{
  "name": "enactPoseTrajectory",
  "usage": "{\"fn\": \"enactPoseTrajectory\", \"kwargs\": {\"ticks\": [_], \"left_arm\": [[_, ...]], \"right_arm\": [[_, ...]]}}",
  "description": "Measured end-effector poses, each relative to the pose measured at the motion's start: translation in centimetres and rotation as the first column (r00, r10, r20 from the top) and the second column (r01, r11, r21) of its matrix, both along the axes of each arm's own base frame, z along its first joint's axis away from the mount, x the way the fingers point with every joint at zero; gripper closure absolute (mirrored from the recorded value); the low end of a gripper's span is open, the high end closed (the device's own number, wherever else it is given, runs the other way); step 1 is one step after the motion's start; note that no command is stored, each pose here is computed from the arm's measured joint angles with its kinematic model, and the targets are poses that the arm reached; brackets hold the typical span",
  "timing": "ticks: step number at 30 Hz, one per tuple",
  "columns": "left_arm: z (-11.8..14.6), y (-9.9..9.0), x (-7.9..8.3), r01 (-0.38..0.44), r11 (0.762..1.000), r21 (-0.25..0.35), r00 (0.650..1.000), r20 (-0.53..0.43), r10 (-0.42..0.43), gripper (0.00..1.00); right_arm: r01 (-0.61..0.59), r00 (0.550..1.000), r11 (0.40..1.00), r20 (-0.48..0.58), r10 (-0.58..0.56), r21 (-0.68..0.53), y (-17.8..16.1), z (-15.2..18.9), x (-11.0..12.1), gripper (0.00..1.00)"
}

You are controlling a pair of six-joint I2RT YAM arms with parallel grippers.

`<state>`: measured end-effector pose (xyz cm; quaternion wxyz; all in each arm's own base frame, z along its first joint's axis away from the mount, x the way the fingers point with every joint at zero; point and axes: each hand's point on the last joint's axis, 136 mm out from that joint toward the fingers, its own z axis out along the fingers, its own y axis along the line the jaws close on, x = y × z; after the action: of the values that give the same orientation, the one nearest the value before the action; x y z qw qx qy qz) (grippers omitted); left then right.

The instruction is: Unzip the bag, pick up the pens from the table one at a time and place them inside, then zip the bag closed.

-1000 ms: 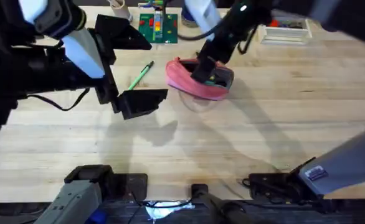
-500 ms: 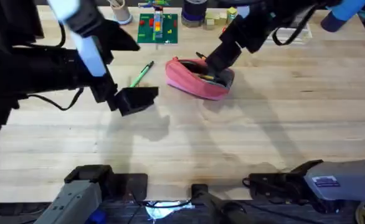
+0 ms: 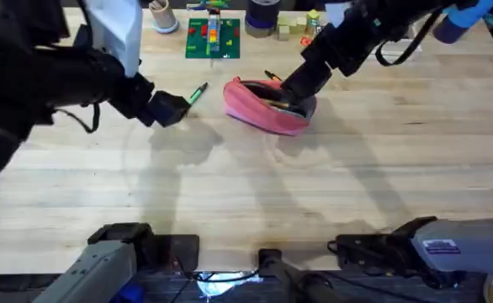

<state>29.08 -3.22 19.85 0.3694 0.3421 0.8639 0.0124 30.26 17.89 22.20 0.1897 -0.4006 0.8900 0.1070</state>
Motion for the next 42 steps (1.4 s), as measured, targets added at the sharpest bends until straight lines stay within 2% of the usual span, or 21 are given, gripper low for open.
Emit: {"fn": "enactPoseTrajectory", "kwargs": {"ticks": [6,14,19,27,37,42], "left_arm": [[-2.5,0.6,1.9,-0.043,0.999,0.001,0.997,-0.07,0.043,0.007],[-6.2,1.8,4.0,-0.088,0.995,0.051,0.984,-0.148,0.095,0.008],[-8.1,1.8,5.0,-0.086,0.994,0.065,0.979,-0.181,0.096,0.007],[-11.5,-0.5,5.1,-0.008,0.996,0.088,0.962,-0.271,0.032,0.007],[-15.6,-0.5,4.7,0.003,0.995,0.099,0.923,-0.382,0.035,0.007],[-15.8,-0.6,5.1,0.005,0.996,0.087,0.918,-0.396,0.03,0.007]], "right_arm": [[0.027,1.0,1.0,-0.01,-0.027,0.007,0.0,0.0,0.0,0.005],[0.063,0.998,0.998,-0.024,-0.063,0.017,0.0,0.0,0.0,0.005],[0.07,0.997,0.997,-0.027,-0.069,0.018,0.0,0.0,0.0,0.005],[0.073,0.997,0.997,-0.028,-0.072,0.019,0.0,0.0,0.0,0.005],[0.076,0.997,0.997,-0.03,-0.076,0.02,0.0,0.0,0.0,0.005],[0.076,0.997,0.997,-0.03,-0.076,0.02,0.0,0.0,0.0,0.005]]}}
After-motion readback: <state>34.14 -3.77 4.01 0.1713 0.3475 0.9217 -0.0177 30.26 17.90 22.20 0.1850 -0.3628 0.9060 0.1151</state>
